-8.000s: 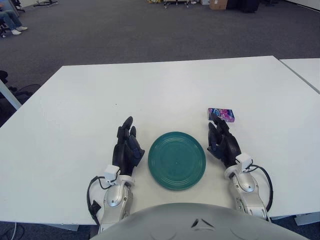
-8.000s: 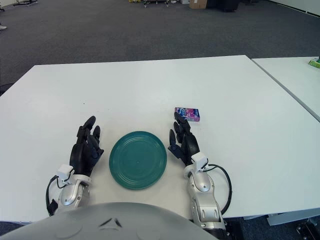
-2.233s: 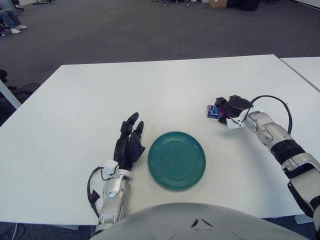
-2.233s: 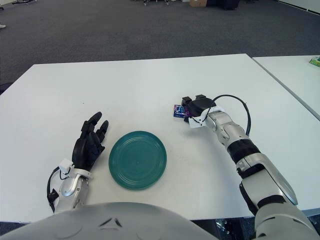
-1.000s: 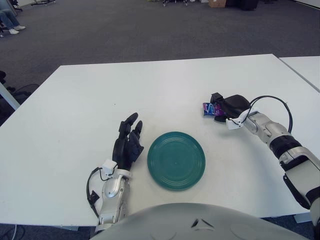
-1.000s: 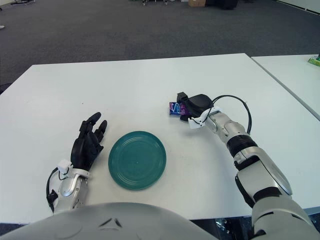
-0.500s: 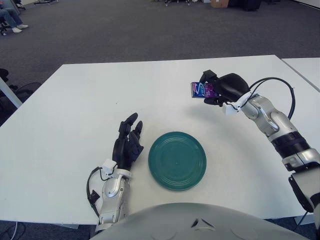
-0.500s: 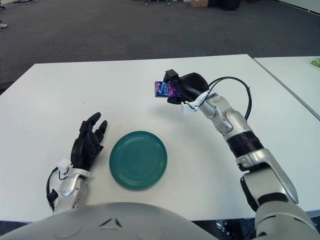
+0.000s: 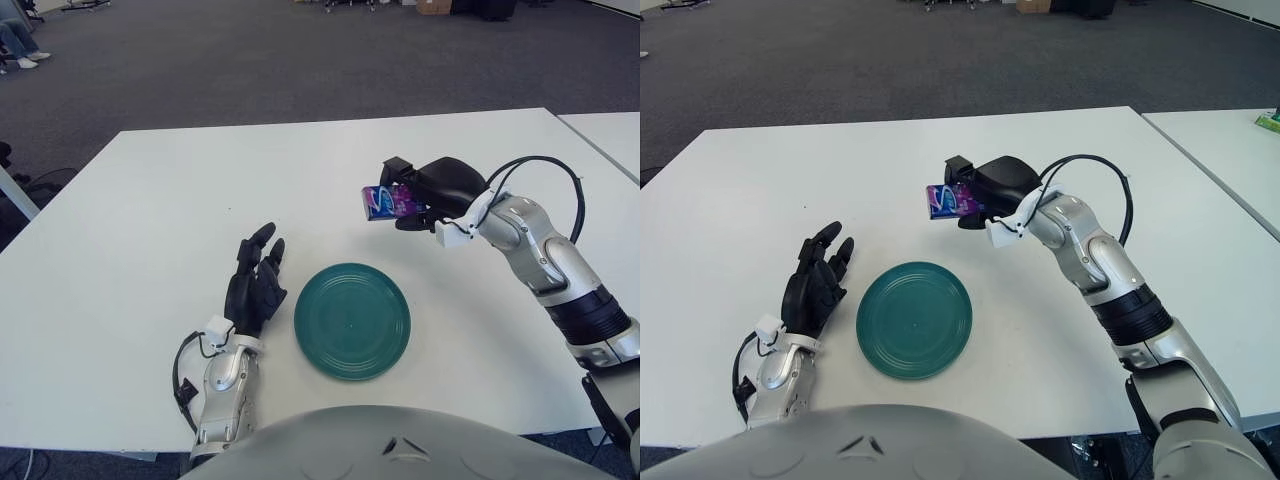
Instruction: Put the gum into the plate.
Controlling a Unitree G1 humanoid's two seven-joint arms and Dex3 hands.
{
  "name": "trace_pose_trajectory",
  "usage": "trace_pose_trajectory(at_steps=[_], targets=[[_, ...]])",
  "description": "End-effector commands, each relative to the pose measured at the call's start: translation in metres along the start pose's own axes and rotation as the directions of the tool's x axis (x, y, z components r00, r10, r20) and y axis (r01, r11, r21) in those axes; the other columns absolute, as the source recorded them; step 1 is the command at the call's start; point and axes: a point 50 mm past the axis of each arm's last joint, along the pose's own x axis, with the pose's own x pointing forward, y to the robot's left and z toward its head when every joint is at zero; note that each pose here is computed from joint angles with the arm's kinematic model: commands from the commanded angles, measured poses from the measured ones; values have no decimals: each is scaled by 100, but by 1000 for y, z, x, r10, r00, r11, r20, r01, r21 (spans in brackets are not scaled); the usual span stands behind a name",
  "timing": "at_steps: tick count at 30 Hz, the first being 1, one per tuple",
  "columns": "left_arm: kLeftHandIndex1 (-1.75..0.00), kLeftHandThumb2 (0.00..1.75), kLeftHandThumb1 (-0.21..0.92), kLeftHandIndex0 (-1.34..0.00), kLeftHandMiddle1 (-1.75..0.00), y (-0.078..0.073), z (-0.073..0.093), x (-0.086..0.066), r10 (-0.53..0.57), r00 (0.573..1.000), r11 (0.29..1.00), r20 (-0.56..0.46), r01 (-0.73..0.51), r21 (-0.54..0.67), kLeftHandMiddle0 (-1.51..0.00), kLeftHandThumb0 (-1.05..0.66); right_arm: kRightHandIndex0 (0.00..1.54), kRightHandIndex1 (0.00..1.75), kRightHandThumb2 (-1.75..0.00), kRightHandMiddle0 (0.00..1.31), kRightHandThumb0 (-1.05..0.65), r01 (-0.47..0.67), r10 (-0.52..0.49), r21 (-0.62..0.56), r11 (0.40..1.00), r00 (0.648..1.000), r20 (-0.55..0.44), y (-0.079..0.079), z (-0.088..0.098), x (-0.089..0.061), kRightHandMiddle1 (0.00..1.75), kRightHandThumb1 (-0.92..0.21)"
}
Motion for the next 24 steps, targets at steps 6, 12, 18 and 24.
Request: trace_pose_trajectory(at_steps=[6, 12, 18, 24], targets=[[-83, 94, 92, 0, 0, 1, 0, 4, 1, 1000, 1000, 6, -2, 6, -38, -95, 112, 175, -70, 75, -44, -31, 36, -47, 998, 992, 117, -4, 28, 1, 175, -92], [-82, 94, 92, 0, 0, 0, -1, 5, 3, 1000, 1000, 7, -3, -1, -38, -94, 114, 175, -69, 76, -43, -72, 83, -71, 995, 981, 177, -4, 43, -2, 175, -92], [-81, 94, 92, 0, 0, 0, -1, 6, 4, 1000, 1000, 10, -4, -9, -38, -92, 112, 175, -70, 79, -43, -122, 143, -103, 987, 963, 228, -3, 52, -2, 175, -92], [-78, 95, 92, 0, 0, -1, -2, 7, 22, 1000, 1000, -5, -22, -18, -39, -91, 111, 175, -68, 79, -44, -152, 182, -125, 981, 940, 289, 8, 60, 1, 175, -92]])
